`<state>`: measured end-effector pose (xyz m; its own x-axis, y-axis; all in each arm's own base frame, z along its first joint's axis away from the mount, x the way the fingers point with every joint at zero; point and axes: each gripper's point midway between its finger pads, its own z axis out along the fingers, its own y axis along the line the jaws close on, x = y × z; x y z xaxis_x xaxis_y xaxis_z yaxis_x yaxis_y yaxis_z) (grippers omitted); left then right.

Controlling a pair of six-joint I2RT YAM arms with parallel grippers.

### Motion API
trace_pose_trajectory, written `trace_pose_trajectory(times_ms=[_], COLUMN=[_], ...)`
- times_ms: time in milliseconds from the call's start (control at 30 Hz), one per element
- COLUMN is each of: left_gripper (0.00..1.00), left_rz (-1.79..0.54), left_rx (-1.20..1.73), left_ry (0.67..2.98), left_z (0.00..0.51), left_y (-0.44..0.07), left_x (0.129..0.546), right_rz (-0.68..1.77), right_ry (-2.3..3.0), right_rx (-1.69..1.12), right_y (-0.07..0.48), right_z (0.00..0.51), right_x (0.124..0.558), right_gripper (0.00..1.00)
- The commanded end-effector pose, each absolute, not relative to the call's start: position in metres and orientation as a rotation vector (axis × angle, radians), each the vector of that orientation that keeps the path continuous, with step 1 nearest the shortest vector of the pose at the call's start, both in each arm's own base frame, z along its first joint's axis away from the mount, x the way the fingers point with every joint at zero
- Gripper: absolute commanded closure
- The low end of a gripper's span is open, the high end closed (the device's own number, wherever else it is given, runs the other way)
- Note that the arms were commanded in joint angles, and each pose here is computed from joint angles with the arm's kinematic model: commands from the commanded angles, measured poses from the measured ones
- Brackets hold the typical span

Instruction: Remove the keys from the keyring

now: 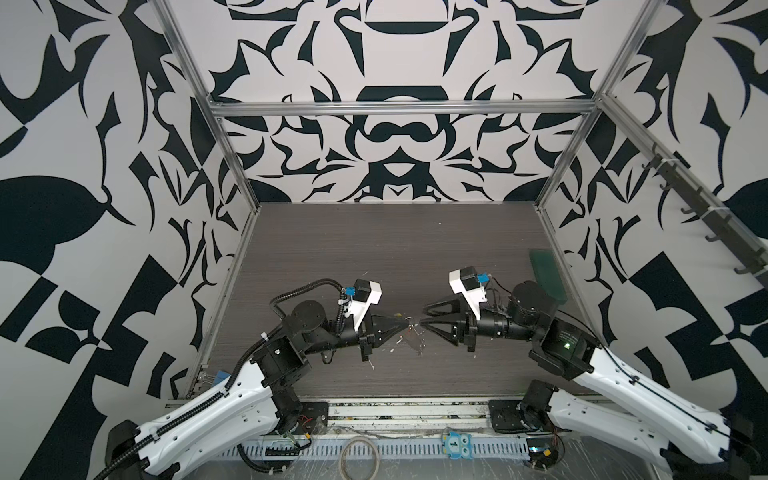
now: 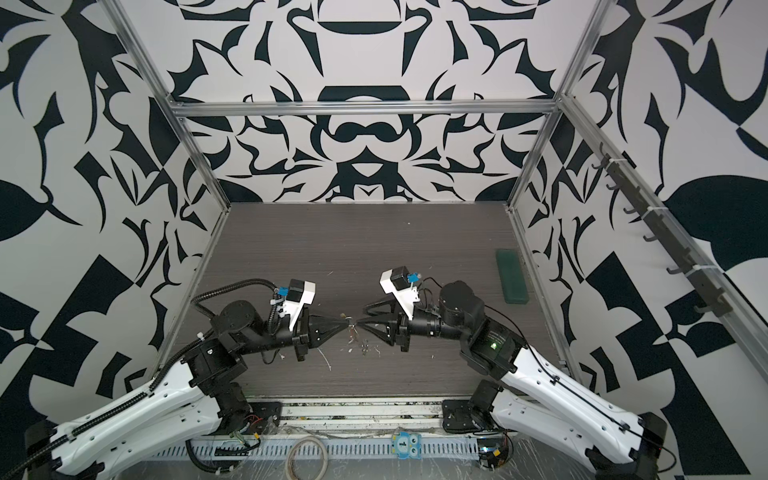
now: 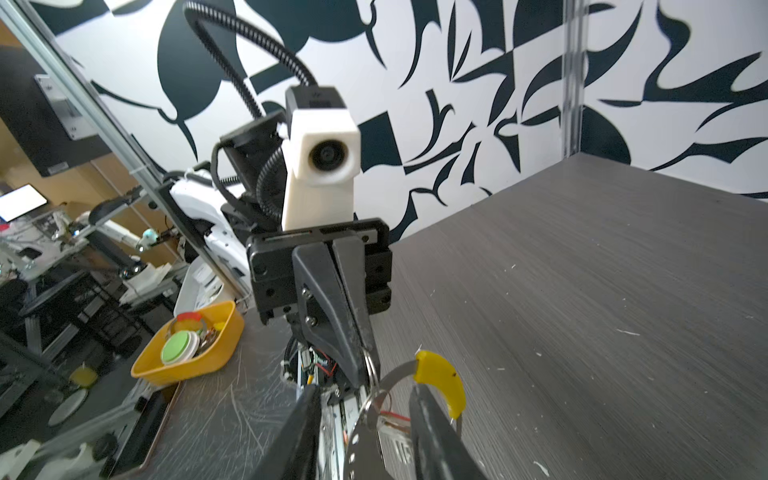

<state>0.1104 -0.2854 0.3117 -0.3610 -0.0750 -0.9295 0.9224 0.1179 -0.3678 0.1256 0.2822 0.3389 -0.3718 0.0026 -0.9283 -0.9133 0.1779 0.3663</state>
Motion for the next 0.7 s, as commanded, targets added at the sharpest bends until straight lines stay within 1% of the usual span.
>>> trace_pose_trajectory(times_ms=[0, 200, 400, 533, 633, 667], left_gripper=[1.00, 1.00, 1.00, 1.00, 1.00, 1.00], left_rz=[-1.418, -1.436, -1.443, -1.440, -1.433, -1.429], left_rx=[0.789, 0.766, 0.736, 0.722, 0.713, 0.708], left_ry=[1.370, 1.337, 1.289, 1.264, 1.261, 1.260], left_z=[0.340, 0.346, 0.351, 0.354, 0.356, 0.356], left_y=[-0.281, -0.283, -0.280, -0.278, -0.277, -0.277], left_x=[0.115, 0.117, 0.118, 0.119, 0.121, 0.121], right_rz=[1.352, 1.359, 1.417, 1.408, 1.402, 1.403], right_ry=[1.482, 1.489, 1.449, 1.455, 1.461, 1.461], right_rx=[-0.752, -0.741, -0.769, -0.761, -0.755, -0.755], right_y=[0.279, 0.282, 0.287, 0.287, 0.286, 0.286], right_z=[0.370, 0.367, 0.370, 0.367, 0.365, 0.365], right_x=[0.137, 0.140, 0.134, 0.136, 0.137, 0.137], right_gripper=[0.61, 0.61, 0.64, 0.71, 0.80, 0.80])
